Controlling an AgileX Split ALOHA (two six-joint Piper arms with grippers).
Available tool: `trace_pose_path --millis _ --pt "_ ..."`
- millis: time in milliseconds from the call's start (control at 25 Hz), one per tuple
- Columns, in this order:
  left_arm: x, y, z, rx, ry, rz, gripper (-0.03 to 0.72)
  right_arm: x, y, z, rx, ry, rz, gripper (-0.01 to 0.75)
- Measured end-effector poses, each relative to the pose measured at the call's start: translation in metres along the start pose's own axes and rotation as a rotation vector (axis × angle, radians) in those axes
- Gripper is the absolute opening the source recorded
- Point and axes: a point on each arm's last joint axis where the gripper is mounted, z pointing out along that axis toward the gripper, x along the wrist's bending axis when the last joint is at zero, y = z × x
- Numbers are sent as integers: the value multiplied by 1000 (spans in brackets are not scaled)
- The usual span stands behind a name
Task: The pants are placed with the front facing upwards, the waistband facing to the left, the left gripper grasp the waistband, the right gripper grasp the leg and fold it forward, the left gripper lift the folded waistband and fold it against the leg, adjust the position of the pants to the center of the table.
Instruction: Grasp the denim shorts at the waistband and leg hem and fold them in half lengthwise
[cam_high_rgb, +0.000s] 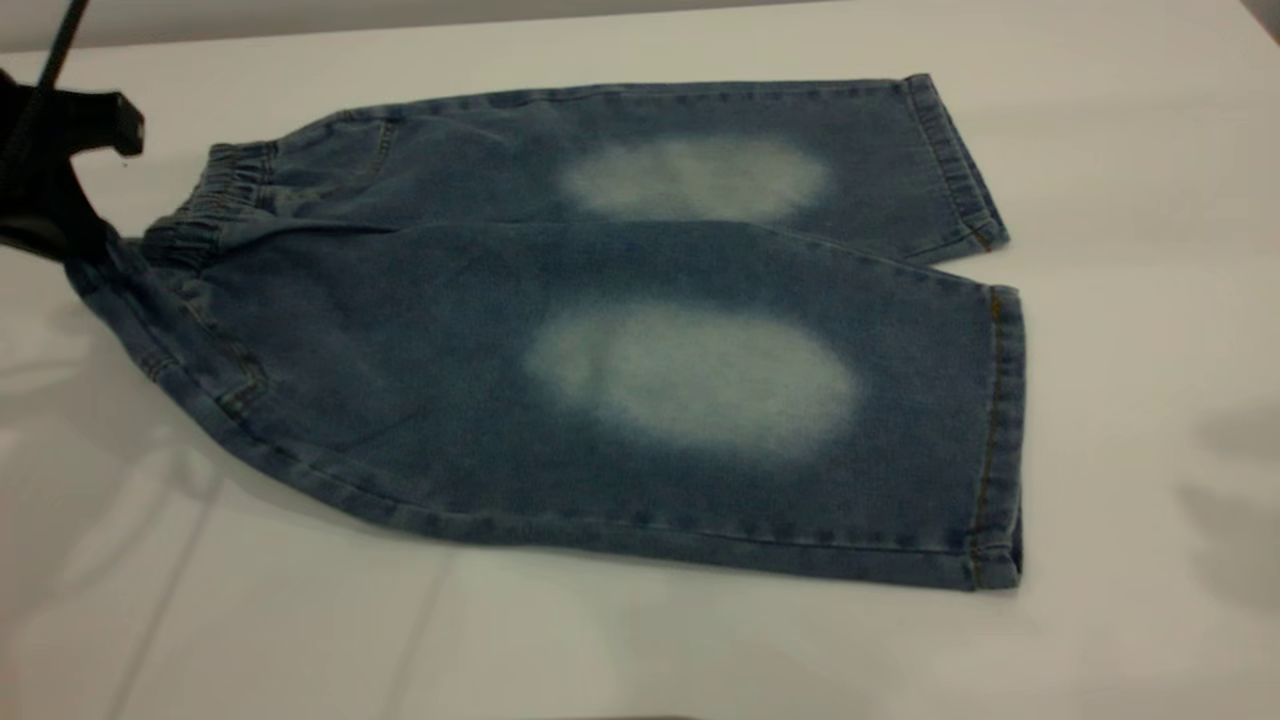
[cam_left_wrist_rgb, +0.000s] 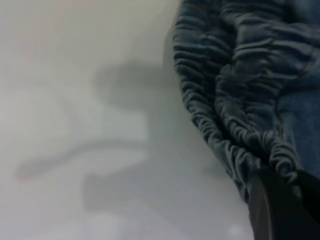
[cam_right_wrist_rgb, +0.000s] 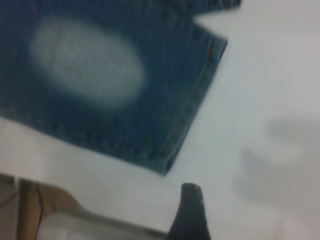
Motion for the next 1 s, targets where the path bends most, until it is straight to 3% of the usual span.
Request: trace_pose_path --millis 280,720,1000 --pt "-5 0 -2 -6 -9 14 38 -4 6 42 169 31 24 516" --pt "-7 0 -3 -6 -12 19 38 44 -15 114 446 25 -275 516" --pt "-7 0 -3 -6 -12 19 38 72 -33 164 504 21 -395 516"
